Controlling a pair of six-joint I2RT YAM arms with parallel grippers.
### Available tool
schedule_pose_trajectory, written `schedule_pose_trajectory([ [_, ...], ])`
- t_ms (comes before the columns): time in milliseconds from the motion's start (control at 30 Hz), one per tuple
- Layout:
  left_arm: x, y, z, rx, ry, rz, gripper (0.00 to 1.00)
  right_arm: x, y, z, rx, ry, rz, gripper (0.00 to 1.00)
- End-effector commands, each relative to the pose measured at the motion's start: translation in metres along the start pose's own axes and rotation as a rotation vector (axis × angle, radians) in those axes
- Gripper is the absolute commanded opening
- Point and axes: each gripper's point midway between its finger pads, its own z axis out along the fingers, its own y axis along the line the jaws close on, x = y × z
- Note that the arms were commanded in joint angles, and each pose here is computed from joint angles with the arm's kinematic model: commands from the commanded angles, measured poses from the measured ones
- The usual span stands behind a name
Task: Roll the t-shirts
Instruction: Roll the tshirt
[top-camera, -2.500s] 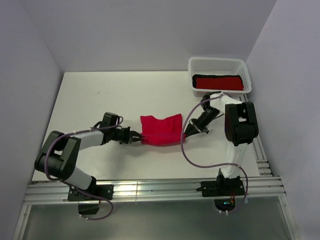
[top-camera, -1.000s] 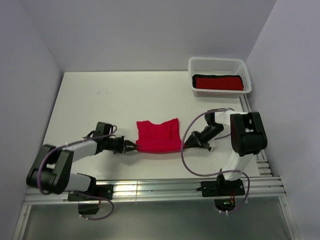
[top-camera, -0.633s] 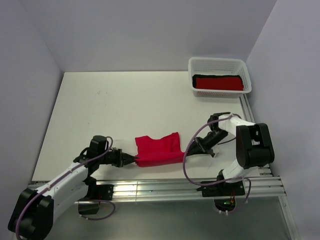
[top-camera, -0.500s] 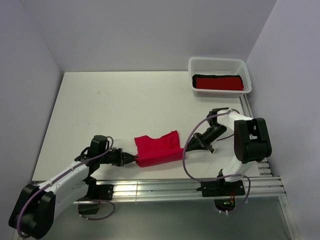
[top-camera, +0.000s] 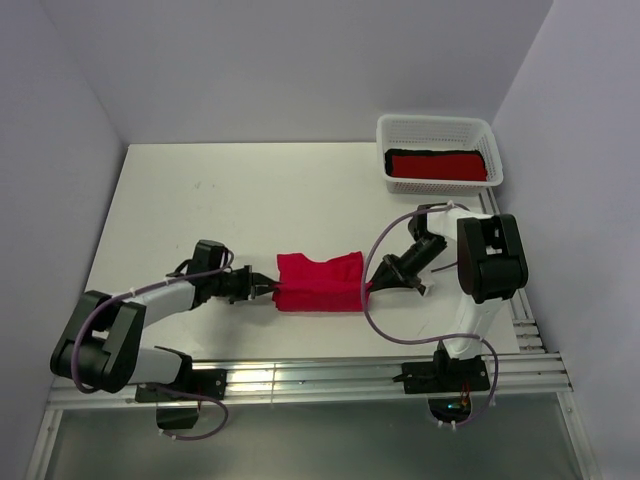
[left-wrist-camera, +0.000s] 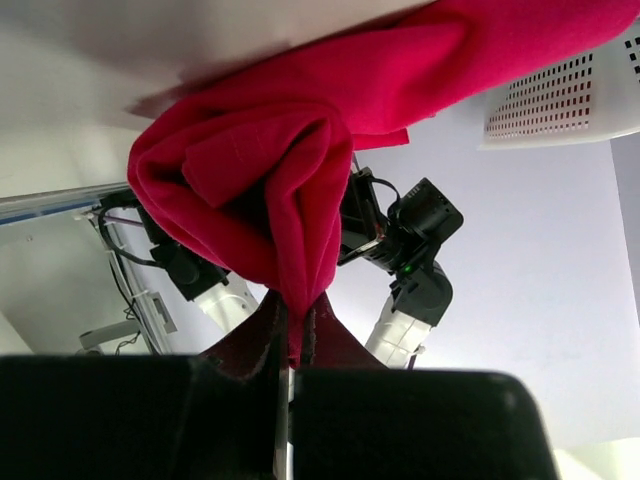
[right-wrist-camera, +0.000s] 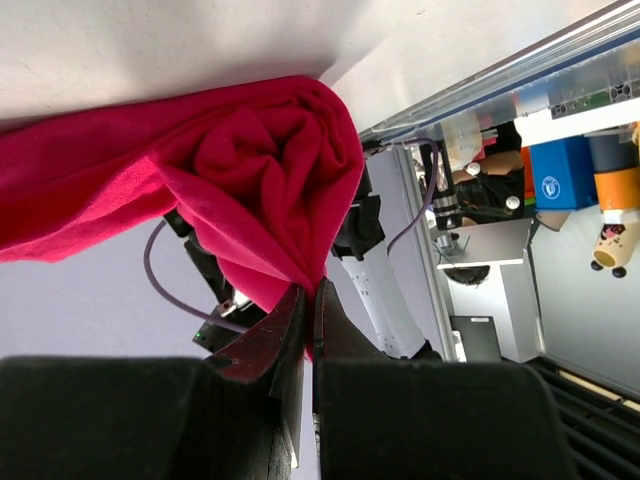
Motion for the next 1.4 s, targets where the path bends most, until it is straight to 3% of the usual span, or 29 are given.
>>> schedule_pose_trajectory([
  [0,-0.015,-0.011,-0.002,-0.005,-0.077,-0.124,0.01,-0.013,-0.012,-0.005,0.043,-0.066,0.036,0.0],
  [300,-0.02,-0.024,0.012,-0.033,-0.061,-0.1,0.01,-0.026,0.013,-0.015,0.044,-0.061,0.062,0.0],
  [467,-0.022,-0.049,0.019,0.031,-0.046,-0.113,0.01,-0.027,0.038,-0.028,0.019,-0.084,0.087,0.0],
  [800,-0.054,-0.064,0.05,0.003,-0.051,-0.171,0.01,-0.043,0.075,-0.03,-0.01,-0.124,0.185,0.0],
  [1133,-0.074,-0.067,0.07,-0.053,-0.066,-0.156,0.01,-0.056,0.121,-0.038,-0.229,-0.182,0.151,0.0],
  [1167,-0.074,-0.068,0.071,-0.056,-0.065,-0.153,0.01,-0.054,0.124,-0.042,-0.255,-0.2,0.122,0.02],
  [1233,-0.075,-0.069,0.073,-0.062,-0.067,-0.15,0.01,-0.057,0.127,-0.05,-0.283,-0.255,0.086,0.25],
  [1267,-0.074,-0.073,0.073,-0.062,-0.065,-0.142,0.01,-0.053,0.128,-0.058,-0.314,-0.279,0.055,0.31],
  [1367,-0.076,-0.071,0.076,-0.092,-0.073,-0.13,0.01,-0.048,0.132,-0.075,-0.403,-0.342,-0.045,0.4],
])
